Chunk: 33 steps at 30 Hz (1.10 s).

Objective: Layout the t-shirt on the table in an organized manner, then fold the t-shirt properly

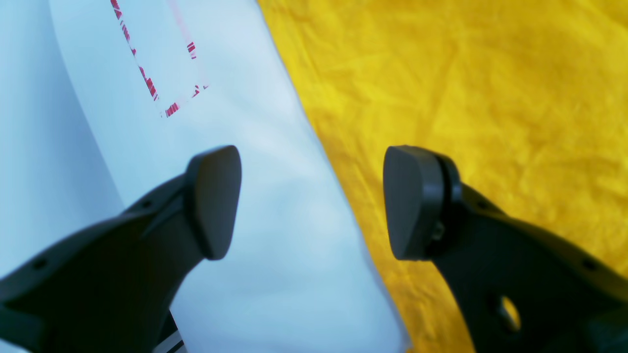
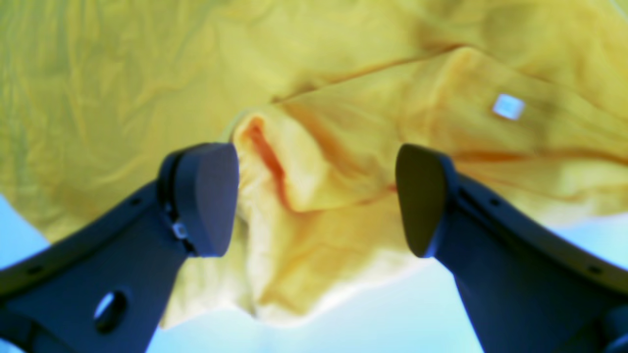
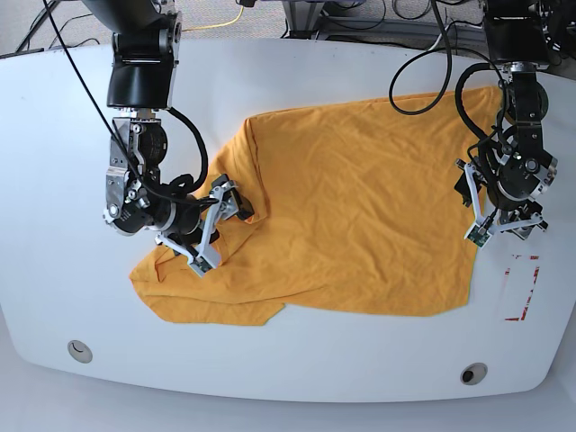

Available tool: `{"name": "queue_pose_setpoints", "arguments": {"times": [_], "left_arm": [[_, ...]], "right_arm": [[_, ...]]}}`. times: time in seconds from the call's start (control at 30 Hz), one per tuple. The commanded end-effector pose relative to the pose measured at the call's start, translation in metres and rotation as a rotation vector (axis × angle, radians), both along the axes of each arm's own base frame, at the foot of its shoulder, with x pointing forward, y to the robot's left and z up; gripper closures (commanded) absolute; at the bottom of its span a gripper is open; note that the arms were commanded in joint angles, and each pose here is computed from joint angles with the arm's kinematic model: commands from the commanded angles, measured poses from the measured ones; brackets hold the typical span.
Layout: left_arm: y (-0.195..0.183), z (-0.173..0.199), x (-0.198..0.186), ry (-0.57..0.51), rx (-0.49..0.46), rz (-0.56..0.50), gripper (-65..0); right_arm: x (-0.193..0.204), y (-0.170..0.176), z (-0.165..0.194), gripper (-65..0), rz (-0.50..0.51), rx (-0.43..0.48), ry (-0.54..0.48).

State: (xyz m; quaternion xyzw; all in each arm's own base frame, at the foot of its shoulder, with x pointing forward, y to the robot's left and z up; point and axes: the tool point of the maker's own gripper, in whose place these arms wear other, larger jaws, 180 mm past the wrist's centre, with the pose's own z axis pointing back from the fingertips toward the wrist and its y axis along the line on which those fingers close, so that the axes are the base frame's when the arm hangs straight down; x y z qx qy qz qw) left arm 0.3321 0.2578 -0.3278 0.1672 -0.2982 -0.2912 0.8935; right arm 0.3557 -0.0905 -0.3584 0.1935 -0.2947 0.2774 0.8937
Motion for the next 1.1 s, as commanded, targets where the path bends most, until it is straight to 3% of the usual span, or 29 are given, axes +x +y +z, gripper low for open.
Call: {"name": "queue_pose_setpoints", "arguments": {"times": [0.0,0.6,0.67,0.9,0.97,1.07], "left_arm": [[0.004,0.015,0.008,-0.045,0.015,-0.003,-42.8],[0.004,0.015,0.008,-0.045,0.017,-0.003,-42.8],[0.004,0.015,0.008,-0.045,0.017,-0.003,-42.8],[0.004,0.015,0.008,-0.045,0.015,-0.003,-42.8],[0.004,0.015,0.008,-0.045,0.015,-0.003,-42.8],[0.004,0.015,0.008,-0.045,0.015,-0.003,-42.8]], "right_arm": [[0.005,0.01,0.012,-47.6,0.029,0.021,-0.046],[-0.03,0.018,0.006,-46.1,0.061,0.007,-0.052],[-0.031,0.018,0.005,-41.1,0.06,0.008,-0.048],[-0.032,0.021,0.004,-3.5,0.064,0.016,-0.046],[-0.031,0.027,0.005,0.0,0.065,0.028,-0.048],[-0.029,0.031,0.008,-2.7,0.067,0.038,-0.056]]}}
